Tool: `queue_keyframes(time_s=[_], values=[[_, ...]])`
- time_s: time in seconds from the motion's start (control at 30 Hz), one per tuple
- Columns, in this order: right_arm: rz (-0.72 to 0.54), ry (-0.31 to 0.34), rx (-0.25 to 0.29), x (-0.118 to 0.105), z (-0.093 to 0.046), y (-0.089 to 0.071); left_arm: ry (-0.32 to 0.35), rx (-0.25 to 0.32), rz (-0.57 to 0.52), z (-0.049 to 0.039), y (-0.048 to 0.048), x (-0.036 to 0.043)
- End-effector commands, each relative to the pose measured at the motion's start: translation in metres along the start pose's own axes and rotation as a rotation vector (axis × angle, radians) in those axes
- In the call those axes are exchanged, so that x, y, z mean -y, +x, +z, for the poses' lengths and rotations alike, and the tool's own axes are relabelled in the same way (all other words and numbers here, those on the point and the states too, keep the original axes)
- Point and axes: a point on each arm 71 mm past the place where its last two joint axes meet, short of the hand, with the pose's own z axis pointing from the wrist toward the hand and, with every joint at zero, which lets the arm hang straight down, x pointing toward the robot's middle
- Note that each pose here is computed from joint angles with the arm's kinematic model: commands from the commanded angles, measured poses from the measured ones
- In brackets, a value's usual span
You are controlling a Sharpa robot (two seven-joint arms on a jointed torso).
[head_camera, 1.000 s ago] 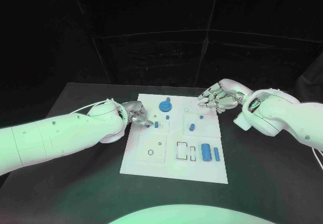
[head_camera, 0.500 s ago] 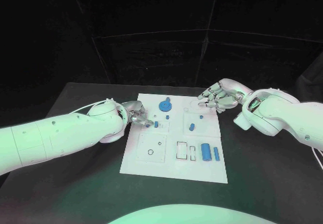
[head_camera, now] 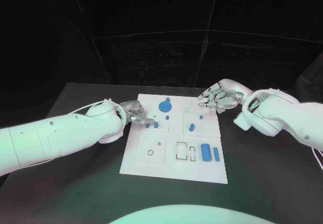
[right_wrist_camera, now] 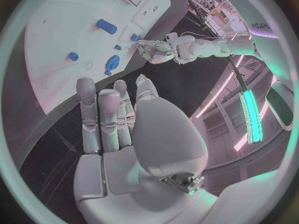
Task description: Assemble the parts on the task board
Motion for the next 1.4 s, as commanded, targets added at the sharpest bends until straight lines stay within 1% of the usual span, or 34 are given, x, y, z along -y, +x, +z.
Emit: queue_keyframes(time_s=[0.03, 0.17, 0.2, 0.33, 0.4, 0.47, 0.57, 0.63, 0.77, 0.93, 1.0, 1.07, 1.13, 1.23, 1.4], values=[[0.001, -0.009, 0.002, -0.001, 0.000, -0.001, 0.042, 0.061, -0.073, -0.0023, -0.0058, 0.0017], [0.001, -0.009, 0.003, -0.001, 0.000, -0.001, 0.080, 0.095, -0.130, -0.0043, -0.0101, 0.0020], [0.001, -0.009, 0.003, -0.001, 0.001, -0.001, 0.110, 0.117, -0.162, -0.0051, -0.0126, 0.0029], [0.001, -0.009, 0.004, -0.001, 0.001, -0.001, 0.208, 0.166, -0.239, -0.0059, -0.0189, 0.0070], [0.001, -0.009, 0.005, -0.001, 0.001, -0.001, 0.273, 0.192, -0.264, -0.0062, -0.0221, 0.0114], [0.001, -0.010, 0.005, -0.001, 0.001, -0.001, 0.330, 0.203, -0.272, -0.0060, -0.0236, 0.0162], [0.001, -0.010, 0.005, -0.001, 0.001, -0.001, 0.403, 0.201, -0.263, -0.0035, -0.0249, 0.0248], [0.001, -0.011, 0.005, -0.001, 0.002, -0.001, 0.439, 0.193, -0.226, -0.0003, -0.0253, 0.0308], [0.001, -0.012, 0.006, -0.001, 0.002, -0.001, 0.470, 0.174, -0.157, 0.0062, -0.0254, 0.0402], [0.001, -0.014, 0.009, -0.002, 0.003, -0.001, 0.500, 0.138, -0.030, 0.0185, -0.0241, 0.0571], [0.001, -0.015, 0.009, -0.002, 0.003, 0.000, 0.507, 0.123, 0.012, 0.0222, -0.0229, 0.0631], [0.001, -0.016, 0.008, -0.003, 0.003, 0.000, 0.512, 0.102, 0.071, 0.0267, -0.0202, 0.0710], [0.001, -0.018, 0.007, -0.003, 0.003, 0.000, 0.509, 0.079, 0.120, 0.0304, -0.0172, 0.0771], [0.001, -0.019, 0.007, -0.003, 0.004, 0.001, 0.491, 0.045, 0.183, 0.0358, -0.0132, 0.0830], [0.002, -0.020, 0.007, -0.004, 0.004, 0.001, 0.452, 0.009, 0.240, 0.0442, -0.0094, 0.0878]])
